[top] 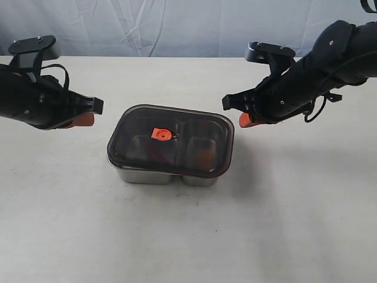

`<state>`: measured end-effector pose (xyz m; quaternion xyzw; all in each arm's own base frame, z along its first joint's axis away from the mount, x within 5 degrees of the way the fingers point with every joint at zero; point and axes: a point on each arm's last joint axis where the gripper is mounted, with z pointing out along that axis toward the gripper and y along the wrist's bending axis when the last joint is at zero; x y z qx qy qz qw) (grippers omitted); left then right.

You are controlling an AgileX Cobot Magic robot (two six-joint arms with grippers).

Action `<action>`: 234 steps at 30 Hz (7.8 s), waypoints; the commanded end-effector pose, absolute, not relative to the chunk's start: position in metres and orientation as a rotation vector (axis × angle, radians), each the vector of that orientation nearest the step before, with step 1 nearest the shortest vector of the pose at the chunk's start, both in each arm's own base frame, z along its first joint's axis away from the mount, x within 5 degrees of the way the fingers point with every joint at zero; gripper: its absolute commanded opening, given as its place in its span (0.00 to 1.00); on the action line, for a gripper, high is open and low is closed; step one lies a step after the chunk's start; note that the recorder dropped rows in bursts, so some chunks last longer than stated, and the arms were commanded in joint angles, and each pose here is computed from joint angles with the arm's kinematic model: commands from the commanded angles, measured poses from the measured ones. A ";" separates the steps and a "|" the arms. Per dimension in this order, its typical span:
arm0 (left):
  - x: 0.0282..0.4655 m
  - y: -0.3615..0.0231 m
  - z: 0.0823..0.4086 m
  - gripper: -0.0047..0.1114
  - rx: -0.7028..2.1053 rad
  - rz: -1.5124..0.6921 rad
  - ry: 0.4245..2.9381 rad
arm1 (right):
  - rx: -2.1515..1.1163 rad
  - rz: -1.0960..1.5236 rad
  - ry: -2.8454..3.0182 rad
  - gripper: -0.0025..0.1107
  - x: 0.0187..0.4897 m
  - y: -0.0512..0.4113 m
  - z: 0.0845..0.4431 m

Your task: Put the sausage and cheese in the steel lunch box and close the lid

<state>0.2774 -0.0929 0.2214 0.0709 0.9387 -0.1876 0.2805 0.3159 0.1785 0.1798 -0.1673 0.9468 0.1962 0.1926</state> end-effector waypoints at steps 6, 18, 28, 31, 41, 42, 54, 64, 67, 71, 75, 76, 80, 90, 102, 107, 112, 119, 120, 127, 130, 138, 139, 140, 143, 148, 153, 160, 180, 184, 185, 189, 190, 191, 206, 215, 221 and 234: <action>0.277 -0.092 0.224 0.04 0.200 -0.494 2.508 | -0.492 0.509 2.721 0.01 0.322 0.179 0.167; 0.277 -0.092 0.224 0.04 0.200 -0.495 2.510 | -0.527 0.517 2.717 0.01 0.316 0.194 0.161; 0.277 -0.092 0.224 0.04 0.200 -0.495 2.510 | -0.493 0.525 2.693 0.01 0.319 0.195 0.162; 0.277 -0.092 0.224 0.04 0.200 -0.495 2.510 | -0.482 0.533 2.682 0.01 0.320 0.196 0.164; 0.278 -0.092 0.218 0.04 0.228 -0.474 2.535 | -0.505 0.558 2.654 0.01 0.330 0.203 0.178; 0.279 -0.092 0.217 0.04 0.227 -0.474 2.540 | -0.508 0.556 2.653 0.01 0.330 0.203 0.178; 0.286 -0.093 0.193 0.04 0.217 -0.458 2.611 | -0.578 0.488 2.696 0.01 0.327 0.198 0.173; 0.287 -0.093 0.193 0.04 0.212 -0.455 2.605 | -0.544 0.420 2.674 0.01 0.332 0.195 0.173; 0.286 -0.094 0.193 0.04 0.200 -0.474 2.614 | -0.541 0.419 2.668 0.01 0.332 0.195 0.173; 0.287 -0.095 0.183 0.04 0.191 -0.489 2.657 | -0.535 0.424 2.666 0.01 0.333 0.195 0.173; 0.289 -0.097 0.173 0.04 0.173 -0.506 2.694 | -0.524 0.433 2.669 0.01 0.333 0.195 0.173; 0.289 -0.097 0.172 0.04 0.170 -0.508 2.697 | -0.527 0.433 2.668 0.01 0.333 0.195 0.173; 0.292 -0.094 0.181 0.04 0.165 -0.464 2.624 | -0.535 0.428 2.655 0.01 0.334 0.196 0.174; 0.291 -0.094 0.189 0.04 0.163 -0.469 2.593 | -0.534 0.429 2.649 0.01 0.334 0.196 0.174; 0.291 -0.094 0.189 0.04 0.166 -0.472 2.598 | -0.546 0.435 2.725 0.01 0.331 0.197 0.161; 0.290 -0.094 0.189 0.04 0.166 -0.474 2.600 | -0.531 0.446 2.721 0.01 0.332 0.198 0.161; 0.290 -0.094 0.189 0.04 0.166 -0.474 2.600 | -0.539 0.456 2.718 0.01 0.330 0.202 0.161; 0.290 -0.094 0.189 0.04 0.171 -0.471 2.600 | -0.582 0.460 2.689 0.01 0.324 0.213 0.162; 0.290 -0.094 0.189 0.04 0.171 -0.472 2.602 | -0.582 0.460 2.689 0.01 0.324 0.213 0.162; 0.289 -0.095 0.188 0.04 0.176 -0.482 2.614 | -0.602 0.434 2.676 0.01 0.326 0.212 0.162; 0.287 -0.096 0.186 0.04 0.186 -0.503 2.647 | -0.615 0.427 2.657 0.01 0.329 0.213 0.166; 0.281 -0.116 0.174 0.04 0.282 -0.518 2.693 | -0.688 0.392 2.637 0.01 0.337 0.216 0.182; 0.280 -0.119 0.174 0.04 0.298 -0.518 2.691 | -0.694 0.378 2.636 0.01 0.338 0.216 0.183; 0.280 -0.120 0.174 0.04 0.304 -0.515 2.689 | -0.689 0.365 2.639 0.01 0.338 0.215 0.183; 0.280 -0.119 0.173 0.04 0.298 -0.515 2.692 | -0.687 0.343 2.654 0.01 0.338 0.213 0.182; 0.283 -0.118 0.174 0.04 0.301 -0.485 2.667 | -0.696 0.340 2.670 0.01 0.336 0.213 0.182; 0.283 -0.117 0.174 0.04 0.312 -0.473 2.663 | -0.683 0.348 2.658 0.01 0.337 0.214 0.182; 0.282 -0.117 0.177 0.04 0.325 -0.469 2.653 | -0.669 0.361 2.650 0.01 0.338 0.215 0.182; 0.271 -0.109 0.223 0.04 0.364 -0.436 2.493 | -0.604 0.405 2.691 0.01 0.342 0.222 0.157; 0.271 -0.108 0.223 0.04 0.388 -0.418 2.498 | -0.635 0.324 2.744 0.01 0.340 0.214 0.157; 0.271 -0.108 0.223 0.04 0.387 -0.412 2.500 | -0.638 0.289 2.729 0.01 0.339 0.211 0.164; 0.271 -0.104 0.221 0.04 0.360 -0.359 2.516 | -0.633 0.271 2.743 0.01 0.329 0.204 0.193; 0.271 -0.104 0.221 0.04 0.352 -0.359 2.518 | -0.644 0.262 2.779 0.01 0.326 0.203 0.192; 0.271 -0.104 0.221 0.04 0.354 -0.357 2.518 | -0.652 0.262 2.815 0.01 0.323 0.203 0.191; 0.271 -0.104 0.221 0.04 0.358 -0.354 2.518 | -0.798 0.321 2.828 0.01 0.299 0.228 0.194; 0.270 -0.105 0.221 0.04 0.334 -0.380 2.531 | -0.777 0.338 2.789 0.01 0.302 0.230 0.196; 0.265 -0.109 0.219 0.04 0.312 -0.452 2.589 | -0.775 0.337 2.792 0.01 0.303 0.231 0.192; 0.263 -0.113 0.221 0.04 0.372 -0.506 2.576 | -0.753 0.352 2.789 0.01 0.306 0.234 0.184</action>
